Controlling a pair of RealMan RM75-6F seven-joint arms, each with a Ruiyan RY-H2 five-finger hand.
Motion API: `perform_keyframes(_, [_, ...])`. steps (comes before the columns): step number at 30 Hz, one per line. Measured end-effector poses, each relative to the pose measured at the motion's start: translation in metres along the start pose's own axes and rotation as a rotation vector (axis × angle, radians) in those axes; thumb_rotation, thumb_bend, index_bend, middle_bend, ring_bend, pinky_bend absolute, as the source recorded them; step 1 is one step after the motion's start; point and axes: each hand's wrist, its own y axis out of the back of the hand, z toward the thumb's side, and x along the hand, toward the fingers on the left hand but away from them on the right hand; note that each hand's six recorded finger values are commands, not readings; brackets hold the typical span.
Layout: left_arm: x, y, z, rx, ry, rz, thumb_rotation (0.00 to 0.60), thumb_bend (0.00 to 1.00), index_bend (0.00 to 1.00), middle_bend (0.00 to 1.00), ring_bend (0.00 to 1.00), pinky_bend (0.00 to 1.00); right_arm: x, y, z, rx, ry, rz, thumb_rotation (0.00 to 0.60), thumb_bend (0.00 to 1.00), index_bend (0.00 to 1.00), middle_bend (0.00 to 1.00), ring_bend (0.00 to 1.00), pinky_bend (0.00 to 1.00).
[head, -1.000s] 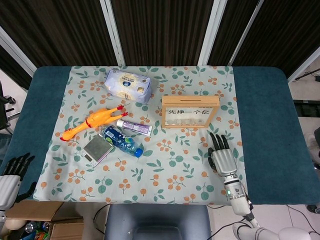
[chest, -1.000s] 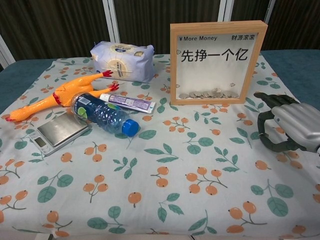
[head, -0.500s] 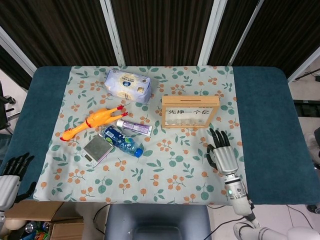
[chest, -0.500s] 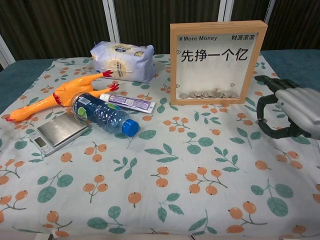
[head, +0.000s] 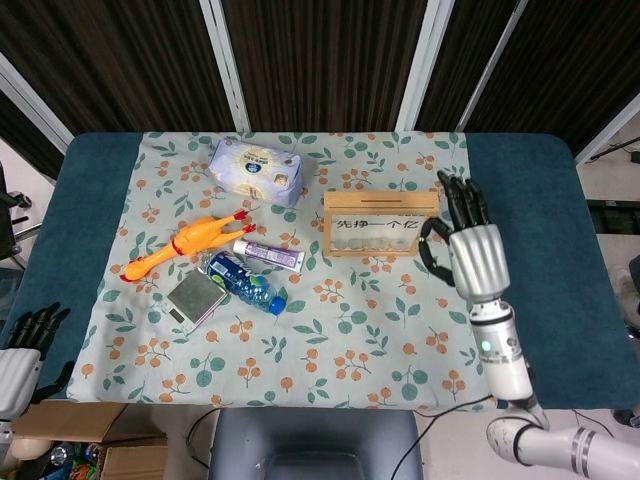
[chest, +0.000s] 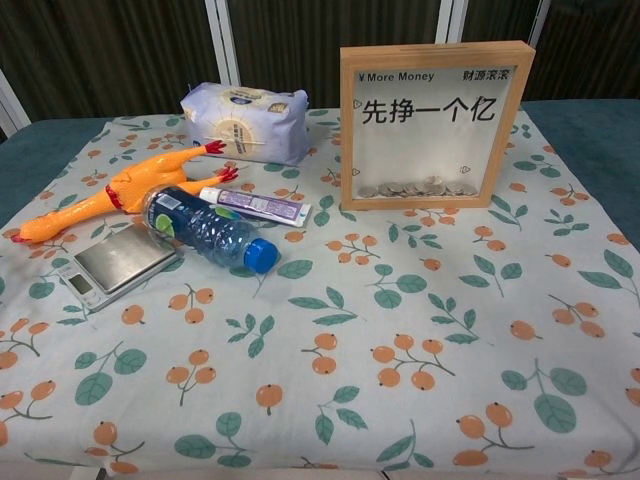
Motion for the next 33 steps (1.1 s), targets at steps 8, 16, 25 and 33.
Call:
perform_keyframes(8, [0.004, 0.0, 0.0, -0.002, 0.0, -0.006, 0.6, 0.41, 0.0, 0.0, 0.0, 0.0, -0.059, -0.008, 0.004, 0.088, -0.042, 0.129, 0.6, 0.65, 0.74, 0.13, 0.0, 0.0])
perform_keyframes(16, [0.006, 0.003, 0.0, -0.006, 0.001, -0.009, 0.6, 0.41, 0.0, 0.0, 0.0, 0.0, -0.097, -0.03, 0.005, 0.25, -0.036, 0.261, 0.6, 0.65, 0.74, 0.13, 0.0, 0.0])
perform_keyframes(25, [0.006, 0.004, -0.001, -0.004, 0.006, -0.008, 0.6, 0.41, 0.0, 0.0, 0.0, 0.0, -0.114, -0.051, 0.007, 0.328, -0.047, 0.349, 0.6, 0.65, 0.74, 0.13, 0.0, 0.0])
perform_keyframes(33, [0.006, 0.004, -0.002, -0.003, 0.009, -0.007, 0.6, 0.41, 0.0, 0.0, 0.0, 0.0, -0.112, -0.068, 0.013, 0.334, -0.055, 0.386, 0.6, 0.65, 0.74, 0.13, 0.0, 0.0])
